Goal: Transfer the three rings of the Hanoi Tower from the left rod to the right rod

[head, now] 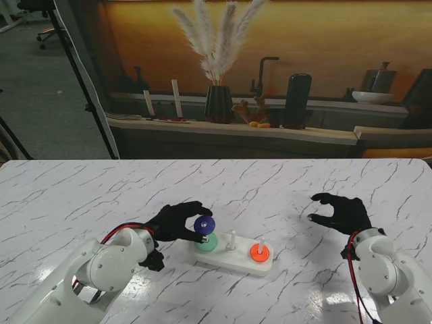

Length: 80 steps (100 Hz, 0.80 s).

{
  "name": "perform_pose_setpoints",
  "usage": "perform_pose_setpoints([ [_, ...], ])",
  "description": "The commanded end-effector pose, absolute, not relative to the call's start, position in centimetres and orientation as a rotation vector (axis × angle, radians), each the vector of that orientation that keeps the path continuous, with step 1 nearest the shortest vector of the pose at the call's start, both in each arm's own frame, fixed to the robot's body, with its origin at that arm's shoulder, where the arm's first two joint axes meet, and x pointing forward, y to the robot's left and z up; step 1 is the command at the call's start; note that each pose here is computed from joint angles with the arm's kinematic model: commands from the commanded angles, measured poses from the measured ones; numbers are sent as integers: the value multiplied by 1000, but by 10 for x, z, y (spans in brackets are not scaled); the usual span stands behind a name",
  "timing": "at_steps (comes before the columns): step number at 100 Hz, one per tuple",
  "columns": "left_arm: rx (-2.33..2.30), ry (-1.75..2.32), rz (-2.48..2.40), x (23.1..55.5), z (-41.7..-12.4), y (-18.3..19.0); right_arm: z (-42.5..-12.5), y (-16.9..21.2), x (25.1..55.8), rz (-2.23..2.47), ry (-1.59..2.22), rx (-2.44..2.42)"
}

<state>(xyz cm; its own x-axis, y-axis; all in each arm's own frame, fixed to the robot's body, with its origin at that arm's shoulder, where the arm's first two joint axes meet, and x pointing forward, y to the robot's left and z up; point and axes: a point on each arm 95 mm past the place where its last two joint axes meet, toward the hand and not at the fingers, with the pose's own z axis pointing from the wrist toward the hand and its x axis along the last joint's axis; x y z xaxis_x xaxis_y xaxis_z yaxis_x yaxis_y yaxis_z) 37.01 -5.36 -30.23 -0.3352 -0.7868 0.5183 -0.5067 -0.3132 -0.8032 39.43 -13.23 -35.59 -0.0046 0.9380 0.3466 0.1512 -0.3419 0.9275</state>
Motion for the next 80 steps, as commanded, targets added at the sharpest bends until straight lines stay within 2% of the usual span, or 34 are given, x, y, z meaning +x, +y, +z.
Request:
perform_pose_setpoints([
  [1, -1630, 1694, -1711, 369, -299, -55, -361, -128, 392, 1422, 1158, 1584],
  [80, -1571, 1799, -1777, 372, -274, -76, -364, -127, 392, 1420, 1158, 1597],
])
